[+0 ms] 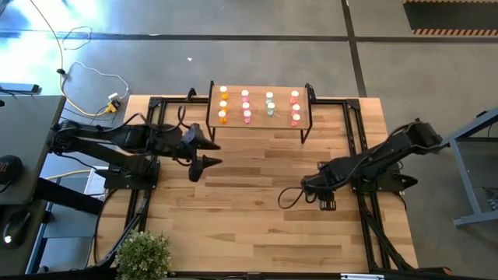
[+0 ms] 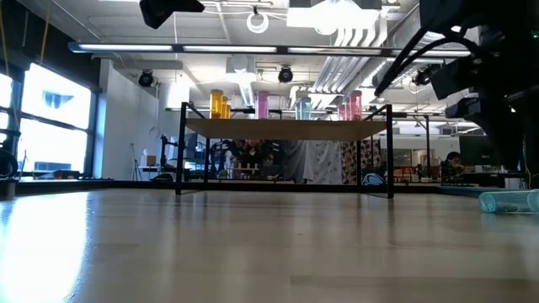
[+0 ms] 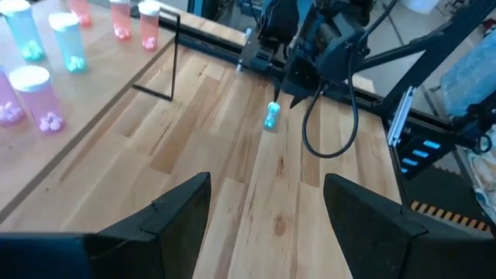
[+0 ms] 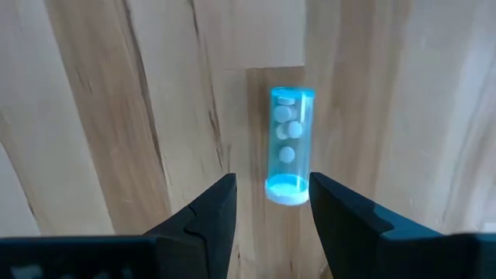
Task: Pick and place medicine bottles onto shelf by color
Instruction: Put the blue medicine bottle on the shelf aligned with the other blue medicine bottles
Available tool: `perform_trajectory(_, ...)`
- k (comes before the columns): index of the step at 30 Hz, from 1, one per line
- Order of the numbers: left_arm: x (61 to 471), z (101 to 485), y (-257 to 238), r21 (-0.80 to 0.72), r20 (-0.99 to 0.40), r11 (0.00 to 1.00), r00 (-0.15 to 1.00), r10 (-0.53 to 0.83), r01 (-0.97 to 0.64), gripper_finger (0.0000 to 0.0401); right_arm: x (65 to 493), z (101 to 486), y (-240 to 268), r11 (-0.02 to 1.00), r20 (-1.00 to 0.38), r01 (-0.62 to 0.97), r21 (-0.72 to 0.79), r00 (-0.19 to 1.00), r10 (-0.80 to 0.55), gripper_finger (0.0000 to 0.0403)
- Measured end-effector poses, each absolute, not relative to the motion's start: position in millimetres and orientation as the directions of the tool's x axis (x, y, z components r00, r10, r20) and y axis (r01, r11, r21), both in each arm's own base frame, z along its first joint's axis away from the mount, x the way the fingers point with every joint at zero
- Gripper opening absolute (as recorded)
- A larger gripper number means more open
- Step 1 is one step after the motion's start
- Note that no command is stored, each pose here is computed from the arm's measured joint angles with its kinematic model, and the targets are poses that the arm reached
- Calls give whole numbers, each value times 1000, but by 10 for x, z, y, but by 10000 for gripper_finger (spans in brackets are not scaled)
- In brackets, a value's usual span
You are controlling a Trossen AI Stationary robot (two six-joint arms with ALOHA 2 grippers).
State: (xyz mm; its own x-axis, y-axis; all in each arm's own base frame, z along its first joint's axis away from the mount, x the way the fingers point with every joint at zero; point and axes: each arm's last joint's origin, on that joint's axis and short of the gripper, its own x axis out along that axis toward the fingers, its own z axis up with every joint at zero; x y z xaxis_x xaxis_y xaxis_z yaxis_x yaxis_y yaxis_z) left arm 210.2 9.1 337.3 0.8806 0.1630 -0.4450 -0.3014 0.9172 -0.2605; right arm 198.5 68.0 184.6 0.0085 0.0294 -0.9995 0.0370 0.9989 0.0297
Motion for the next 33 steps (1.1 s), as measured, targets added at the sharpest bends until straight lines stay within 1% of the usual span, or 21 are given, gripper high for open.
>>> perform_trajectory(4,2162,3323,93,-254,-467,917,869,163,-308,243,2039,1766,701,999,-999,12,33,-9,33,154)
perform_trajectory(7,2190,3299,93,-251,-478,917,863,162,-311,243,2095,1717,711,999,-999,10,34,8,34,154)
perform_trajectory(17,2190,3300,93,-251,-477,917,864,162,-310,243,2233,1581,589,999,-999,31,34,1,34,154)
perform_trajectory(30,2189,3300,93,-250,-477,918,864,160,-308,243,2269,1541,575,998,-999,8,54,4,54,154)
perform_trajectory(33,2189,3300,93,-249,-477,918,864,160,-308,243,2248,1465,571,998,-998,7,60,10,60,154)
